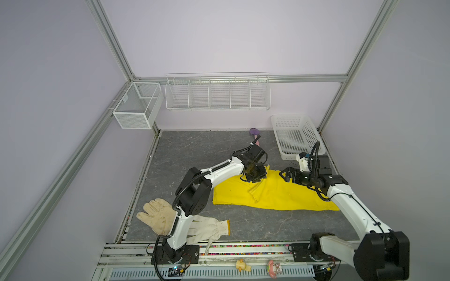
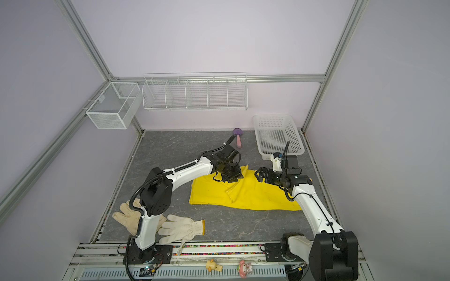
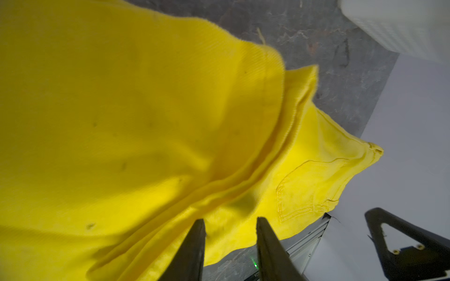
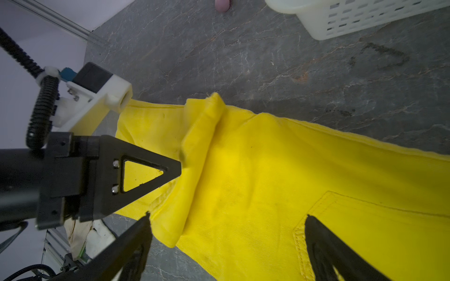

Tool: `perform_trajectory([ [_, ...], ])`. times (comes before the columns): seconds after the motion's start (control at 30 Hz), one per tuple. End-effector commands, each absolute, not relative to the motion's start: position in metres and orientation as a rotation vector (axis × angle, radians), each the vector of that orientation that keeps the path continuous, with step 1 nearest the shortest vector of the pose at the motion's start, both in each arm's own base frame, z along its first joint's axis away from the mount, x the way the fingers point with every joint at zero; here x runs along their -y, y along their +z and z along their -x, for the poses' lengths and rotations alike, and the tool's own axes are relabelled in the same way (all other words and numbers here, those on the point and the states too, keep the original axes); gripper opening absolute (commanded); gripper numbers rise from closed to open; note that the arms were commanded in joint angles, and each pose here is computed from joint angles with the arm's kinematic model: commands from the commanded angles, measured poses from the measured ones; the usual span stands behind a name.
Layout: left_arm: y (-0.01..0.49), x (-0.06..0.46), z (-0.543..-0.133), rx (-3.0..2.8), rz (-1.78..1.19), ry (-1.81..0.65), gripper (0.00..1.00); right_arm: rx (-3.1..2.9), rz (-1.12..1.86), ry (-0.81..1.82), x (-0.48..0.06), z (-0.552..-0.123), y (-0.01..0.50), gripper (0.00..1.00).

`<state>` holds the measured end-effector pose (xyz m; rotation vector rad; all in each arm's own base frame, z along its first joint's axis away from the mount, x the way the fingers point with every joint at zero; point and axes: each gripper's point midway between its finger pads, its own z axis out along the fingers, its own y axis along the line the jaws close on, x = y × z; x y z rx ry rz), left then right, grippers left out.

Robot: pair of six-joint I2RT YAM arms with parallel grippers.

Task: Fold and stack the trousers
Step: Fold the trousers at the center of the table.

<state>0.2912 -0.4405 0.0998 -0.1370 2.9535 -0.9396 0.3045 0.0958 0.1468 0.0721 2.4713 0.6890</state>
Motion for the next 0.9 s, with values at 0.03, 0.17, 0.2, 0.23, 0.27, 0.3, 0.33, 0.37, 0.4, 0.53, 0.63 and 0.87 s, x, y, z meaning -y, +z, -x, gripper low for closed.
perform_trajectory([
  [0.03, 0.139, 0.453, -0.283, -2.886, -0.014, -1.072, 0.44, -2.488, -0.068, 0.695, -0.094, -0.296, 0.145, 0.99],
  [0.17, 0.155, 0.431, -0.276, -2.887, -0.121, -0.980, 0.48, -2.494, -0.074, 0.712, -0.096, -0.297, 0.143, 0.99],
  [0.2, 0.154, 0.424, -0.275, -2.897, -0.137, -0.943, 0.48, -2.496, -0.078, 0.727, -0.098, -0.297, 0.142, 0.99],
  [0.23, 0.150, 0.413, -0.275, -2.915, -0.139, -0.877, 0.48, -2.496, -0.080, 0.744, -0.101, -0.299, 0.142, 1.00],
  [0.27, 0.147, 0.401, -0.277, -2.922, -0.144, -0.822, 0.48, -2.499, -0.079, 0.754, -0.104, -0.301, 0.142, 0.99],
  [0.3, 0.144, 0.392, -0.279, -2.923, -0.141, -0.788, 0.48, -2.500, -0.072, 0.761, -0.108, -0.302, 0.142, 0.97],
  [0.33, 0.140, 0.380, -0.282, -2.930, -0.123, -0.751, 0.48, -2.503, -0.053, 0.766, -0.114, -0.304, 0.143, 0.95],
  [0.37, 0.137, 0.367, -0.285, -2.930, -0.111, -0.711, 0.48, -2.515, -0.035, 0.766, -0.121, -0.306, 0.143, 0.92],
  [0.4, 0.134, 0.356, -0.287, -2.931, -0.103, -0.665, 0.48, -2.525, -0.014, 0.767, -0.127, -0.307, 0.143, 0.88],
  [0.53, 0.117, 0.308, -0.299, -2.950, -0.031, -0.523, 0.48, -2.581, 0.105, 0.730, -0.162, -0.308, 0.133, 0.79],
  [0.63, 0.100, 0.288, -0.302, -2.964, 0.013, -0.495, 0.48, -2.614, 0.190, 0.678, -0.186, -0.307, 0.122, 0.73],
  [0.87, 0.063, 0.262, -0.299, -3.024, 0.067, -0.427, 0.48, -2.689, 0.396, 0.535, -0.219, -0.299, 0.085, 0.57],
])
